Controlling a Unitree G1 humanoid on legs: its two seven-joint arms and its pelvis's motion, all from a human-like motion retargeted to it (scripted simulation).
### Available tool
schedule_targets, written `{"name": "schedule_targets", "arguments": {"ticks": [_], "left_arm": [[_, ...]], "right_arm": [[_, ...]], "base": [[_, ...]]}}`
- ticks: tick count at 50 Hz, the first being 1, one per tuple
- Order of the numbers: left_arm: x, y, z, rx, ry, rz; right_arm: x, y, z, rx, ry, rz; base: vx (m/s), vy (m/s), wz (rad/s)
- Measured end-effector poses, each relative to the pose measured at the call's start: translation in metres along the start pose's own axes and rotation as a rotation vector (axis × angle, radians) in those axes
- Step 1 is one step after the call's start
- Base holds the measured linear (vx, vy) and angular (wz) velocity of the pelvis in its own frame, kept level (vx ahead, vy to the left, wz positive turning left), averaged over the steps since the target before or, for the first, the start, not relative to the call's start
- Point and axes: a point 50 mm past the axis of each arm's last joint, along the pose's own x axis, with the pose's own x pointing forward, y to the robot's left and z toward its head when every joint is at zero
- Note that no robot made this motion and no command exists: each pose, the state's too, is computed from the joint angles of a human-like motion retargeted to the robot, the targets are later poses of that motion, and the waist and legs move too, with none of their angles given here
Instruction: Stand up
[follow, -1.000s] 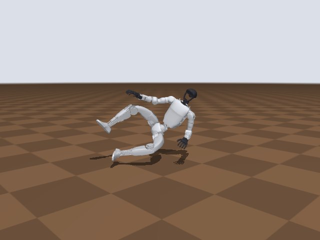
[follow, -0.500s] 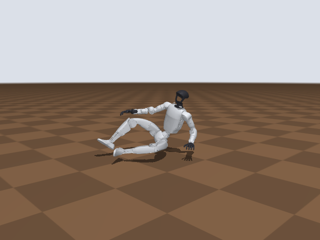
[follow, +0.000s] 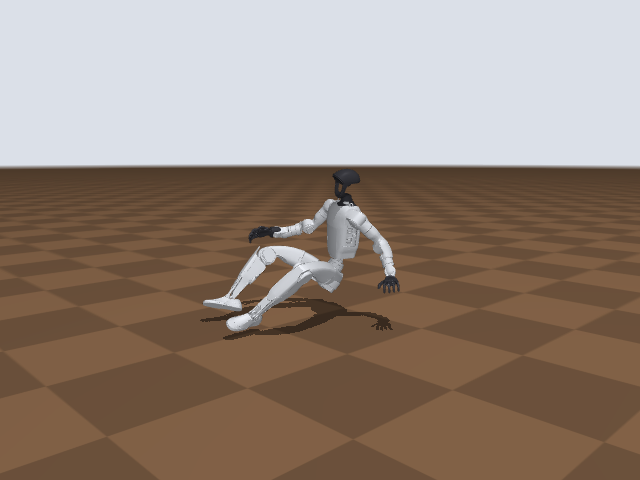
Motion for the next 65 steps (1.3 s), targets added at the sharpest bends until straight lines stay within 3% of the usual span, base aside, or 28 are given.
{"name": "schedule_targets", "arguments": {"ticks": [10,18,25,29,35,43,50,65], "left_arm": [[-0.051,-0.002,-0.027,0.119,0.078,-0.106],[-0.076,0.004,-0.05,0.267,0.071,-0.252],[-0.064,0.0,-0.056,0.376,-0.05,-0.446],[-0.037,-0.001,-0.035,0.239,-0.156,-0.383],[0.002,-0.003,0.013,0.08,-0.364,-0.245],[-0.021,-0.016,0.028,0.039,-0.271,-0.25],[-0.025,-0.018,0.044,-0.053,-0.327,-0.11],[-0.031,-0.025,0.067,-0.201,-0.415,-0.033]], "right_arm": [[-0.019,0.026,-0.006,0.156,-0.02,-0.039],[-0.094,0.036,-0.064,0.126,0.162,-0.166],[-0.172,0.035,-0.114,0.0,0.419,-0.202],[-0.189,0.032,-0.123,0.025,0.485,-0.259],[-0.162,0.015,-0.118,-0.02,0.439,-0.285],[-0.111,-0.026,-0.099,-0.096,0.358,-0.297],[-0.099,-0.077,-0.09,-0.081,0.383,-0.397],[-0.075,-0.108,-0.057,-0.161,0.263,-0.342]], "base": [[0.06,0.01,-0.24],[0.02,-0.05,-0.31],[-0.01,0.02,-0.03],[-0.01,0.03,0.02],[0.01,0.05,0.1],[-0.08,0.14,0.46],[-0.12,0.06,0.57],[-0.04,0.13,0.25]]}}
